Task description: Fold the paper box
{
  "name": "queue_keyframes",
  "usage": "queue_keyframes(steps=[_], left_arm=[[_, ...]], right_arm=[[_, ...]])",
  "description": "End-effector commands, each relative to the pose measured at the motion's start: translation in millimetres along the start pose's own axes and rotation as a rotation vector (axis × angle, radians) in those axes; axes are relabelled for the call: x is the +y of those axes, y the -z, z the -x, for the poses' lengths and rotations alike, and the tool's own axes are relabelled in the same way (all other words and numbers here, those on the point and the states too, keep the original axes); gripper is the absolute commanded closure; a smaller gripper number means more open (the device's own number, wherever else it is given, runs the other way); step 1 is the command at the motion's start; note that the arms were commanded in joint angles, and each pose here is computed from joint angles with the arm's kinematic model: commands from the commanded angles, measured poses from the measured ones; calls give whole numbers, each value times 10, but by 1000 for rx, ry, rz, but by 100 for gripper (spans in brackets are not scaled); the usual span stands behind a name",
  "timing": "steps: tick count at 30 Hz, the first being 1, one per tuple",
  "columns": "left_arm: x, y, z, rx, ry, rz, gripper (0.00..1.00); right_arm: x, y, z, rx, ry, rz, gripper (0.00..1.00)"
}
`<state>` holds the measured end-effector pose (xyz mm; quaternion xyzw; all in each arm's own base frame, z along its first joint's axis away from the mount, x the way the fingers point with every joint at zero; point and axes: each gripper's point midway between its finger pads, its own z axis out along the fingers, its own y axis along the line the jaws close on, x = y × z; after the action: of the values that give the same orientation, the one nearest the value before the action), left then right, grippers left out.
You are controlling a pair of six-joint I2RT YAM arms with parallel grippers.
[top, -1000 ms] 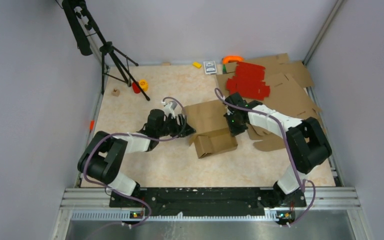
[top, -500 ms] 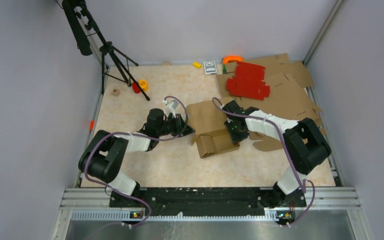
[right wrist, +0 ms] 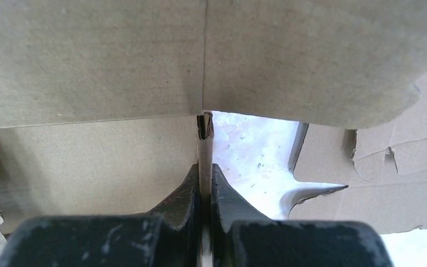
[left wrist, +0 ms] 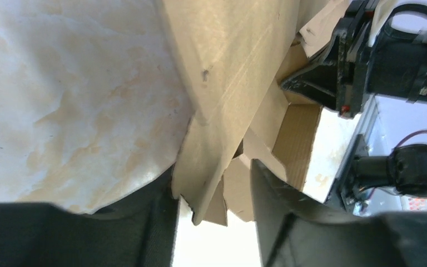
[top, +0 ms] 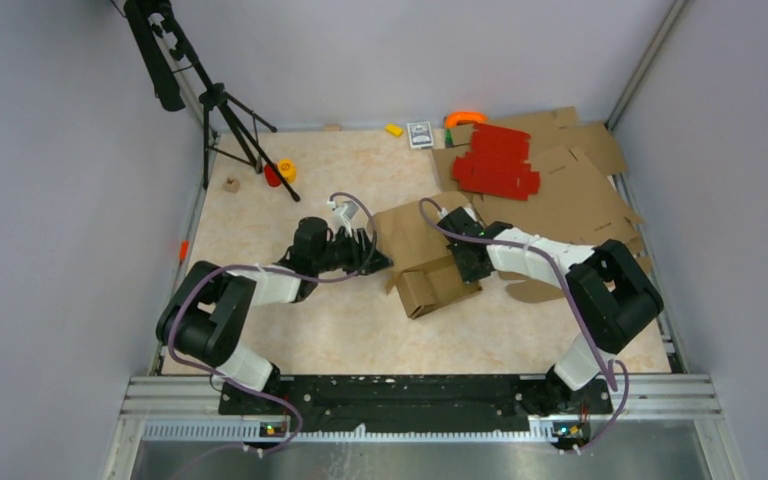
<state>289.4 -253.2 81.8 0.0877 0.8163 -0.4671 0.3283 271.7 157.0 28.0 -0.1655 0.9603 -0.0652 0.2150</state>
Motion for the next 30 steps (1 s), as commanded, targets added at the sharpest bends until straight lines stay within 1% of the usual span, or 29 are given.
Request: queue_keyframes(steps=[1,5,6,8,9,10,11,14,16,19,21,23,26,30], left_arm=[[-123,66,233,-63,-77,-7,41],[28,216,158,-51,-42,146,25],[64,266,135,-51,-44,203,20],[82,343,92,-35,-82,329,3],[69,375,72,-21,-114,409,2],[121,447,108,-29,-141,532,1],[75,468,65,-4,-157,585,1],[-116,404,6,52,-137,651,1],[-209,324,5,50,-159,699,1],[-314,147,-14,58,-219,769,1],[-368,20,-61,95,-264,808,1],[-427,-60,-62,104,-340,873,1],[-430,-131,-93,118,-414,977,1],[-276,-217,-187,158,-441,1066,1]], right_arm=[[-29,75,71,-49,-30,-23,100],[-27,92,82,-49,-70,-29,100],[-25,91,86,-50,-87,-31,100],[0,89,95,-55,-123,-25,100],[10,90,104,-59,-140,-21,100],[20,93,110,-64,-160,-21,100],[30,100,123,-71,-178,-17,100],[32,145,167,-109,-259,-32,100],[67,192,196,-148,-318,-27,100],[152,276,255,-218,-416,8,100],[183,304,263,-232,-461,30,100],[217,323,259,-235,-477,52,100],[254,340,243,-238,-505,76,100],[327,358,224,-245,-514,127,100]])
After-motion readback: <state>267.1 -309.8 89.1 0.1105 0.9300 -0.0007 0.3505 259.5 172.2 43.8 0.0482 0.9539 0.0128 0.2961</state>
